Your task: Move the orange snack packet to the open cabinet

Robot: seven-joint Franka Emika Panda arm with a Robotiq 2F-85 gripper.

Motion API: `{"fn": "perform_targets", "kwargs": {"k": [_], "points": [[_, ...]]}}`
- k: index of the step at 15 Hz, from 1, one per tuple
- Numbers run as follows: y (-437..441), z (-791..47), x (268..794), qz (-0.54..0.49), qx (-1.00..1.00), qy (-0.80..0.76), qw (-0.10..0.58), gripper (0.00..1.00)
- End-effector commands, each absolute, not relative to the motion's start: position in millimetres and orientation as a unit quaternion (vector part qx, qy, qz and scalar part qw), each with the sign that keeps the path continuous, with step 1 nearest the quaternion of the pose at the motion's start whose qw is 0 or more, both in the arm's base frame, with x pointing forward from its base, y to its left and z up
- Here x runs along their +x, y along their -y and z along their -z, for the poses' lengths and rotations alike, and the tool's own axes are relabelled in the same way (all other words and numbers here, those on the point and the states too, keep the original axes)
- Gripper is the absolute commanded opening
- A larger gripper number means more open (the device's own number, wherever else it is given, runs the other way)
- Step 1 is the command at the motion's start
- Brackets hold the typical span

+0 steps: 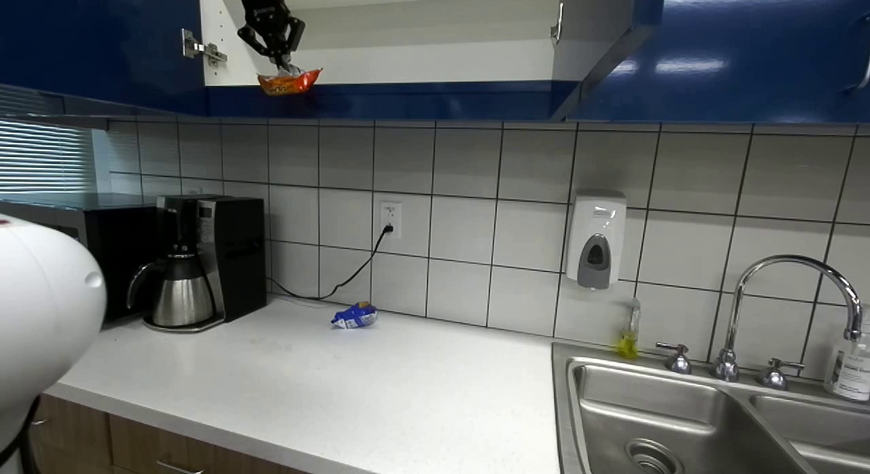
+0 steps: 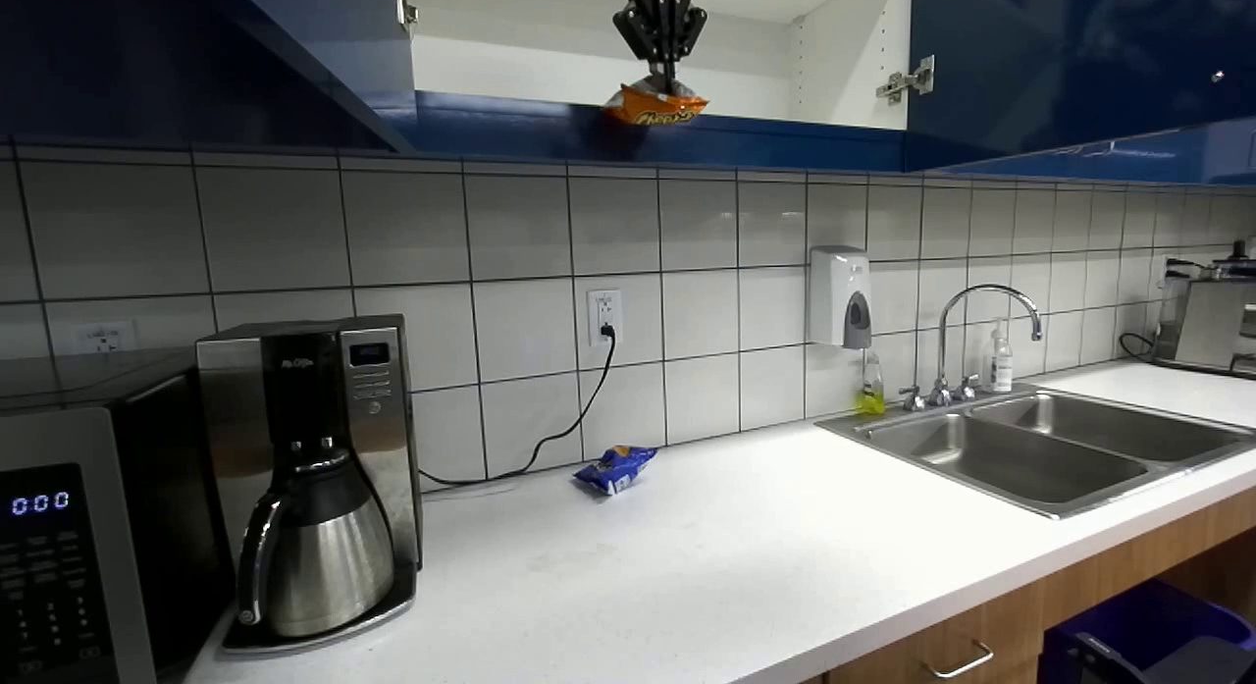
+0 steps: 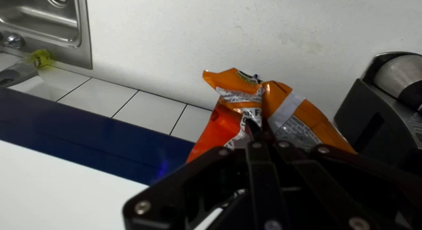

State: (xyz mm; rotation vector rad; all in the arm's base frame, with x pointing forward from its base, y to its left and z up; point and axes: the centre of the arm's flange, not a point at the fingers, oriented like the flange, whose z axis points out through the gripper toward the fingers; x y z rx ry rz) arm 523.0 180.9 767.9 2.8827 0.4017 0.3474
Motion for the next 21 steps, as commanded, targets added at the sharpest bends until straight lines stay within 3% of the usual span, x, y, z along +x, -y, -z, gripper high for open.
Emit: {"fn": "perform_targets", "kwargs": {"k": [1, 7, 13, 20, 21], "points": [[-188, -783, 533, -0.155, 0.962, -0.163, 0.152, 0.00], [-183, -792, 538, -0.234, 0.933, -0.184, 0.200, 0.00], [-140, -782, 561, -0.306, 0.917, -0.173, 0.188, 0.00], [-89, -754, 599, -0.317, 0.919, -0.158, 0.173, 0.00], [-84, -752, 598, -0.320, 0.918, -0.157, 0.173, 0.26]]}}
